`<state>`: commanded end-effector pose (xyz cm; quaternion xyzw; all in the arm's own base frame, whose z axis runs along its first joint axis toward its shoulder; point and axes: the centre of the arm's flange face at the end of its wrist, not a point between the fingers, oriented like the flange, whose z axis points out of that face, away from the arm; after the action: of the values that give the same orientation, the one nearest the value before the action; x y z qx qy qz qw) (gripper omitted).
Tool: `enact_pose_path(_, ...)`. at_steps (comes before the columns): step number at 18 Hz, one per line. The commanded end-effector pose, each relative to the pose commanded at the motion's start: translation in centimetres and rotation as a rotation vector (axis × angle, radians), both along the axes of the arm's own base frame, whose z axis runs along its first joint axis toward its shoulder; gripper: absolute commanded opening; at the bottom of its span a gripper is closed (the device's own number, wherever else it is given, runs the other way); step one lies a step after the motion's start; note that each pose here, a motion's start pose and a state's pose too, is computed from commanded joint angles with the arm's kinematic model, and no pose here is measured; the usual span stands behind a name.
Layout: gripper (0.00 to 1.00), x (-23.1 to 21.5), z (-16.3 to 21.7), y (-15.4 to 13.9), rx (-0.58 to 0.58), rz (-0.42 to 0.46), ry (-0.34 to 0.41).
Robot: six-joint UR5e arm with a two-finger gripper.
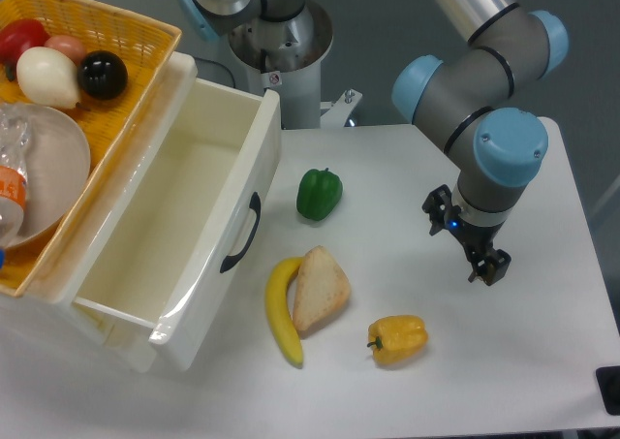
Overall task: Pick up the yellow pepper
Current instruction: 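Move the open gripper down over the yellow bell pepper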
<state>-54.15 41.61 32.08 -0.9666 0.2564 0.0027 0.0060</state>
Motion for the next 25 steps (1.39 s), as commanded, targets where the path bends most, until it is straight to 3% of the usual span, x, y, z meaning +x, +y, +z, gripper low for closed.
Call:
enact_pose_path(4,1.0,-0.1,-0.2,0.3,0.02,-0.005,-0.003)
enact_pose_path(7,1.0,0.8,-1.8,1.0,0.087,-0.001,-0.067)
enact_pose_path(10,1.0,1.4,-3.9,1.0,0.171,0.043,-0.05)
enact_pose_path(19,1.0,0.2,-6.2,2.2,0.168,0.056,-0.054)
enact_pose_path(25,1.0,-0.2,-7.3,6.0,0.176,-0.001,-0.045)
